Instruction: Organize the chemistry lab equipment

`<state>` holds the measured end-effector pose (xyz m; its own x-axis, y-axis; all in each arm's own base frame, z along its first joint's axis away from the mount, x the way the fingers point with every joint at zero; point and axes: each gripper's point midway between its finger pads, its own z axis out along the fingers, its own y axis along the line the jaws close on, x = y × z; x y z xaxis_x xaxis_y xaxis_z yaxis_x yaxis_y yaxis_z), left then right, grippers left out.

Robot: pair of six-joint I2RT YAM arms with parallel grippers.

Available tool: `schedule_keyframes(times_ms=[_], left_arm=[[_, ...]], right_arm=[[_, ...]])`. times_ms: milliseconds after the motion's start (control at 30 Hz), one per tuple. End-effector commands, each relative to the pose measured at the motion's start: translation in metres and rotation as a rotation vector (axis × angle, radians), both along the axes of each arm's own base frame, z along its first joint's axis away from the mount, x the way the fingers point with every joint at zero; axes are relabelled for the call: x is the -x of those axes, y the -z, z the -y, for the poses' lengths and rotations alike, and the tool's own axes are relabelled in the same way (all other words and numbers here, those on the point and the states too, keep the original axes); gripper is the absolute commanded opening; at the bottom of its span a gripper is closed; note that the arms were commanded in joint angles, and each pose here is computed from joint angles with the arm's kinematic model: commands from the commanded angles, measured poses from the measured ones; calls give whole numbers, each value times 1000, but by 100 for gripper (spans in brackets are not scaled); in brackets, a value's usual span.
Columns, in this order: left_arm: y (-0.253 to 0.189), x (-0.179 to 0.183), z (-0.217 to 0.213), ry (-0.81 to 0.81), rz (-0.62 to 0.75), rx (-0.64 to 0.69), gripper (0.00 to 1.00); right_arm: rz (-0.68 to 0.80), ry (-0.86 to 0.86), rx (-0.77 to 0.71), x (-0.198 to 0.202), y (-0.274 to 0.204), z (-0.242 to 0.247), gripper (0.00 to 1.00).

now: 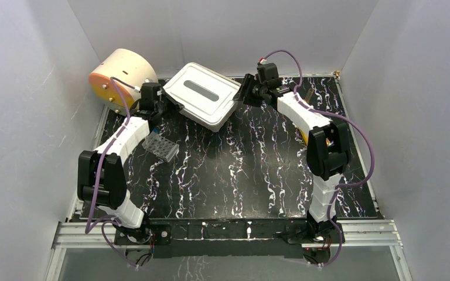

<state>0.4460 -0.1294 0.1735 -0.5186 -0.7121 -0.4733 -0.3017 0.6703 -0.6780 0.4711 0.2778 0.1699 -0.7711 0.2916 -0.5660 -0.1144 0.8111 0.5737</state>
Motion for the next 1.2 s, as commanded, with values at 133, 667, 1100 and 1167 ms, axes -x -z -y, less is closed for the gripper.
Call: schedule_keyframes(times_ms=[133,667,1100,1167], left_arm=[[-21,-12,6,50,58,-3,21],[-20,-28,5,47,59,-13,25],[-8,-41,-12,38,-5,-134,34],[-5,-42,-15,40,-16,-153,34]], right_arm=[[36,65,65,-23,-6,7,59],[16,103,143,-34,7,15,51],[35,-1,60,-32,-10,-6,57],[28,0,63,-31,-8,-6,57]])
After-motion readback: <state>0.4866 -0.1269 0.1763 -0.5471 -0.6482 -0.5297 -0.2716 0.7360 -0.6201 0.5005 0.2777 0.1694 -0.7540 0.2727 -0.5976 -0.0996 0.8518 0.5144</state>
